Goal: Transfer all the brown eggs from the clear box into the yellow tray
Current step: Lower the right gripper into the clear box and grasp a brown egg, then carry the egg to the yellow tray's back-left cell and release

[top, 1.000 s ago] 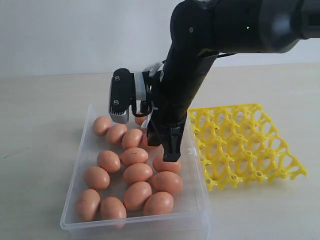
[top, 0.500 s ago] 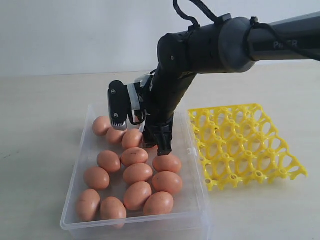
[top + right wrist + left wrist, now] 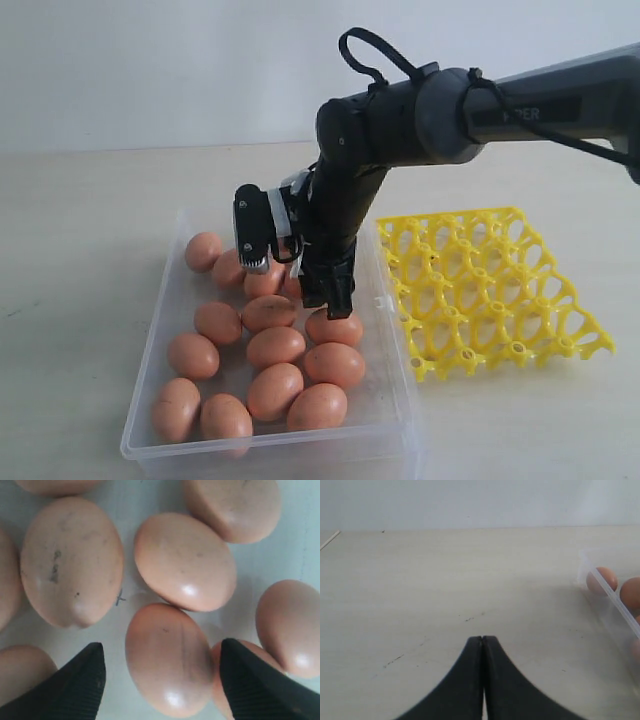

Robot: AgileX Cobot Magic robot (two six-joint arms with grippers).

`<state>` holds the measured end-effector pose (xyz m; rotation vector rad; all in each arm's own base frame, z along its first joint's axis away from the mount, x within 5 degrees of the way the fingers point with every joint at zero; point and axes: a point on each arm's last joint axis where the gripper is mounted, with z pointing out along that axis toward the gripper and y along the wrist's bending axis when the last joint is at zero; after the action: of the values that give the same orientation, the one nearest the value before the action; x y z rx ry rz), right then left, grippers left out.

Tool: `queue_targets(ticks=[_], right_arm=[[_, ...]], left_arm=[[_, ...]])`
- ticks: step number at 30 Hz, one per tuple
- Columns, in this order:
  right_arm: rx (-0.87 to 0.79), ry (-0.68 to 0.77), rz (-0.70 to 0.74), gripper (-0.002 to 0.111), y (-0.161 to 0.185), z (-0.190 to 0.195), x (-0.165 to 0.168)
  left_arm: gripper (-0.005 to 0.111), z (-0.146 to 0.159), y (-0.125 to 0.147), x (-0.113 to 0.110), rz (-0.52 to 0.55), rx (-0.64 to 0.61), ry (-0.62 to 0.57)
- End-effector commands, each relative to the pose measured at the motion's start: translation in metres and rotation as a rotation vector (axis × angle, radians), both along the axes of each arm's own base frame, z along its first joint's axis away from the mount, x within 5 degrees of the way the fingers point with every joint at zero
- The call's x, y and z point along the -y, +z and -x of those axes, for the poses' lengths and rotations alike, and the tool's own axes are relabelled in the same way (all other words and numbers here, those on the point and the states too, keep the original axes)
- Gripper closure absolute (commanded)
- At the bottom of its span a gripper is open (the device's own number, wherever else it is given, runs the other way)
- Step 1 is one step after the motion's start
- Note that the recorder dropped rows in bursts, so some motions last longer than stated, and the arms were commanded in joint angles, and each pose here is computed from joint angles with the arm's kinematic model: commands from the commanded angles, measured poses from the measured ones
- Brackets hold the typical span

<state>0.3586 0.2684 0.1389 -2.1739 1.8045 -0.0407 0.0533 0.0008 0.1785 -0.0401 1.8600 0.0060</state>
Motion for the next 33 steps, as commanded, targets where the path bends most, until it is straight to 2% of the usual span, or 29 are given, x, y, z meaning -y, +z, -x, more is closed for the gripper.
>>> queue_targets(ticks=[1,3,5,8,10,11,15,20,24,28,33], right_arm=[[-0.017,-0.002,0.008,0.045,-0.010,-0.002,0.000],[-0.025,-0.002,0.014,0.045,-0.015,-0.002,0.000],[-0.028,-0.002,0.016,0.052,-0.018,-0.003,0.000],[-0.010,-0.006,0.002,0.079,-0.015,-0.004,-0.001],[0.008,-0.018,-0.015,0.104,-0.007,-0.004,-0.001],[0.019,-0.031,-0.028,0.108,-0.002,-0.005,-0.001],[0.127,-0.167,-0.167,0.108,0.031,-0.006,0.006],[0.327,-0.496,-0.530,0.108,0.076,0.000,0.038],[0.339,-0.793,-0.839,0.108,0.092,0.006,0.076],[0.263,-1.000,-1.073,0.108,0.086,0.007,0.112],[0.211,-1.054,-1.137,0.108,0.065,0.006,0.137]], left_arm=[[0.107,0.000,0.003,0.000,0.010,0.024,-0.003],[0.107,0.000,0.003,0.000,0.010,0.024,-0.003],[0.107,0.000,0.003,0.000,0.010,0.024,-0.003],[0.107,0.000,0.003,0.000,0.010,0.024,-0.003],[0.107,0.000,0.003,0.000,0.010,0.024,-0.003],[0.107,0.000,0.003,0.000,0.010,0.024,-0.003],[0.107,0.000,0.003,0.000,0.010,0.024,-0.003],[0.107,0.000,0.003,0.000,0.010,0.024,-0.003],[0.107,0.000,0.003,0.000,0.010,0.024,-0.003],[0.107,0.000,0.003,0.000,0.010,0.024,-0.003],[0.107,0.000,0.003,0.000,0.010,0.024,-0.003]])
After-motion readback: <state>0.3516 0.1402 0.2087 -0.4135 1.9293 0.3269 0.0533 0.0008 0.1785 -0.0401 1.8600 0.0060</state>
